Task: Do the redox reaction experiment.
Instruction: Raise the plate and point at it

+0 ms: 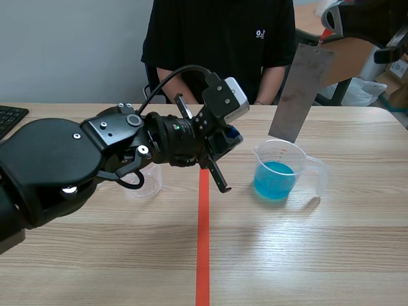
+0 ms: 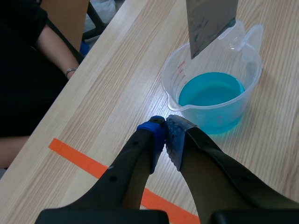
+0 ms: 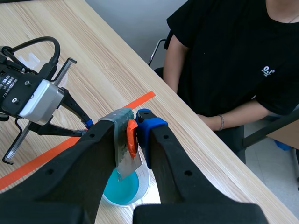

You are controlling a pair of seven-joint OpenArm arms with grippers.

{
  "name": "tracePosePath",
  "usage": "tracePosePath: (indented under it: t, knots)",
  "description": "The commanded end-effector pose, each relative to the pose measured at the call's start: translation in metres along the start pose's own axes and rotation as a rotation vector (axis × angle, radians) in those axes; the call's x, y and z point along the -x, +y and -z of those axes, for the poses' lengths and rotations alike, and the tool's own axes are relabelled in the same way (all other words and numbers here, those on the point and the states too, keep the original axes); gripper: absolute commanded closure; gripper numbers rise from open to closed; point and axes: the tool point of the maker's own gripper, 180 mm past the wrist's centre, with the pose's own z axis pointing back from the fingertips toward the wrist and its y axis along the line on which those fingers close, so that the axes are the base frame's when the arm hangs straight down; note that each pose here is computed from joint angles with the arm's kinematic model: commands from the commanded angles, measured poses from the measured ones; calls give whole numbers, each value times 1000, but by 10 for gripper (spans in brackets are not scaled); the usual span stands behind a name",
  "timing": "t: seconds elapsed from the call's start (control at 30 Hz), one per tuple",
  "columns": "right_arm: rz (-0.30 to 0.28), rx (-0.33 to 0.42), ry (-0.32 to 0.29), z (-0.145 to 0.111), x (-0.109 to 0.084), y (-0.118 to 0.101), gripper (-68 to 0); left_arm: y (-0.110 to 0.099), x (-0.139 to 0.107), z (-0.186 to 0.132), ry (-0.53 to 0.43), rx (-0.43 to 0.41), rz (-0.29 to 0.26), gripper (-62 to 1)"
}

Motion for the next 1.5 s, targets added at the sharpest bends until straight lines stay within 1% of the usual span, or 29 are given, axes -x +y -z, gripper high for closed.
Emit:
tracePosePath:
  t: [0.0,0.2,0.53,0.67,0.73,0.97,1.17,1.47]
  knots:
    - [-16,15,-23,-3,-9,-6,-15,0,-19,5,-47,9,16,-44]
    - [-16,15,-23,-3,-9,-6,-15,-2,-25,8,-63,12,10,-44]
    - [-16,15,-24,-3,-9,-6,-15,-3,-42,10,-134,6,-5,-44]
    - [-16,15,-24,-3,-9,-6,-15,0,-49,10,-164,2,-35,-44]
    - [-16,15,-24,-3,-9,-6,-15,2,-52,10,-175,0,-38,-44]
    - [-16,15,-24,-3,-9,-6,-15,2,-53,9,-180,2,-38,-44]
    - [-16,15,-24,-3,-9,-6,-15,-6,-53,9,-182,43,-38,-44]
    - [-16,15,-24,-3,-9,-6,-15,-5,-53,9,-179,41,-38,-44]
